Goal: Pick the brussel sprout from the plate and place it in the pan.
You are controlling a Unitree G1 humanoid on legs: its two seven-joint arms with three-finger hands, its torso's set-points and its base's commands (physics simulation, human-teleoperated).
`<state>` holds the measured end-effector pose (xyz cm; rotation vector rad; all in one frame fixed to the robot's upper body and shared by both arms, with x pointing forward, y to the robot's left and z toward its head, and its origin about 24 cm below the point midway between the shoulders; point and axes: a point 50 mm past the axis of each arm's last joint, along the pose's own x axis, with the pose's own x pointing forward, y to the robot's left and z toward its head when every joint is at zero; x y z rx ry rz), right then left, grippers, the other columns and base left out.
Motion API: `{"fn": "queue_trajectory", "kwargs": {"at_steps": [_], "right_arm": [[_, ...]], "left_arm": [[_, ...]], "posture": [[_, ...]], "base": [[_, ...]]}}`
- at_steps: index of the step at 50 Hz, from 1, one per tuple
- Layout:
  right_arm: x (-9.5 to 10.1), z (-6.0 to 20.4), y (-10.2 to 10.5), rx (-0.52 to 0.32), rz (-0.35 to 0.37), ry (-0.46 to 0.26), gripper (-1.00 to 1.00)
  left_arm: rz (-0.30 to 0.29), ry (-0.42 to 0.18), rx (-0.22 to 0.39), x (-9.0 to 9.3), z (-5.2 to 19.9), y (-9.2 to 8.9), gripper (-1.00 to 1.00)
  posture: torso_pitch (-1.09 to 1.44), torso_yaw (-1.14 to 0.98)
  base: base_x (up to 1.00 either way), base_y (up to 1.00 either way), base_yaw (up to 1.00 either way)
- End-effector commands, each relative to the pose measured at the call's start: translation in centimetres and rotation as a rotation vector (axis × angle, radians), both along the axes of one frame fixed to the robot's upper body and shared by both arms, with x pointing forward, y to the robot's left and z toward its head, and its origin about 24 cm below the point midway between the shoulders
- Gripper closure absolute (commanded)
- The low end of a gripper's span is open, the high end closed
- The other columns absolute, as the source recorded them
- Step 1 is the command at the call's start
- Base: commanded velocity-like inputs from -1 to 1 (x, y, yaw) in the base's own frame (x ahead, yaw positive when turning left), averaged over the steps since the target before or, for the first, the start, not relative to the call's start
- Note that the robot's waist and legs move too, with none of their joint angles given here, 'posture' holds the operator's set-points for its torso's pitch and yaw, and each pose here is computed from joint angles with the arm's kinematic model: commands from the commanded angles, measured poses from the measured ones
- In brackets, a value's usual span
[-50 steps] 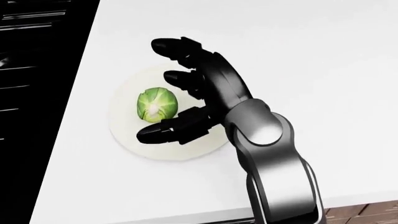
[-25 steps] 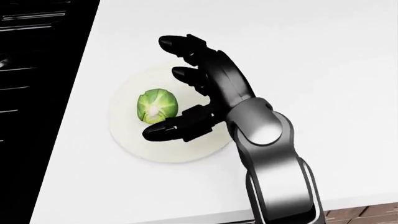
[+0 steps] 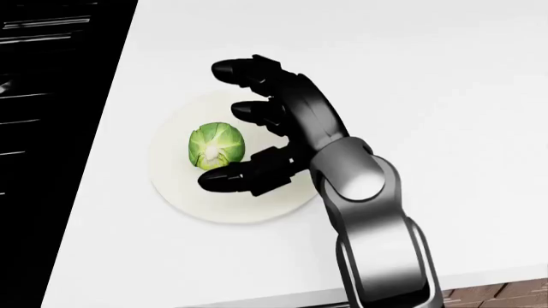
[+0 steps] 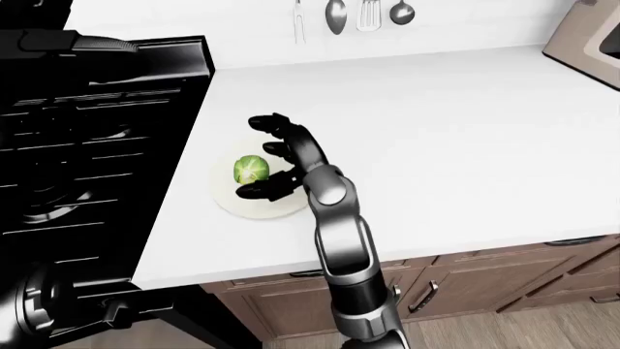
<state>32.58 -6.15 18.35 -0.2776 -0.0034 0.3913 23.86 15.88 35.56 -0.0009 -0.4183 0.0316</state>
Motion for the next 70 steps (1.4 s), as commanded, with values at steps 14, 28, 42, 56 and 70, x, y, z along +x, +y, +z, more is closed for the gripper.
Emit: {"fn": "queue_trajectory", "kwargs": {"at_steps": [14, 28, 42, 56, 70], "right_arm": [[-0.2, 1.4, 0.4, -0.004, 0.012, -0.090, -0.46], [-0.1, 1.4, 0.4, -0.005, 0.014, -0.089, -0.40], [0.2, 1.3, 0.4, -0.010, 0.013, -0.090, -0.41], [0.6, 1.1, 0.8, -0.014, 0.024, -0.093, -0.40], [1.0, 0.8, 1.0, -0.017, 0.029, -0.088, -0.31]], "left_arm": [[0.006, -0.062, -0.019, -0.7, 1.0, 0.2, -1.00], [0.006, -0.064, -0.018, -0.7, 1.0, 0.2, -1.00], [0.002, -0.067, -0.017, -0.8, 1.1, 0.0, -1.00], [0.000, -0.068, -0.014, -0.8, 1.0, -0.1, -1.00], [-0.003, -0.071, -0.013, -0.8, 1.0, -0.2, -1.00]], "posture": [[0.00, 0.00], [0.00, 0.00], [0.00, 0.00], [0.00, 0.00], [0.00, 0.00]], "base": [[0.00, 0.00, 0.00], [0.00, 0.00, 0.00], [0.00, 0.00, 0.00], [0.00, 0.00, 0.00], [0.00, 0.00, 0.00]]}}
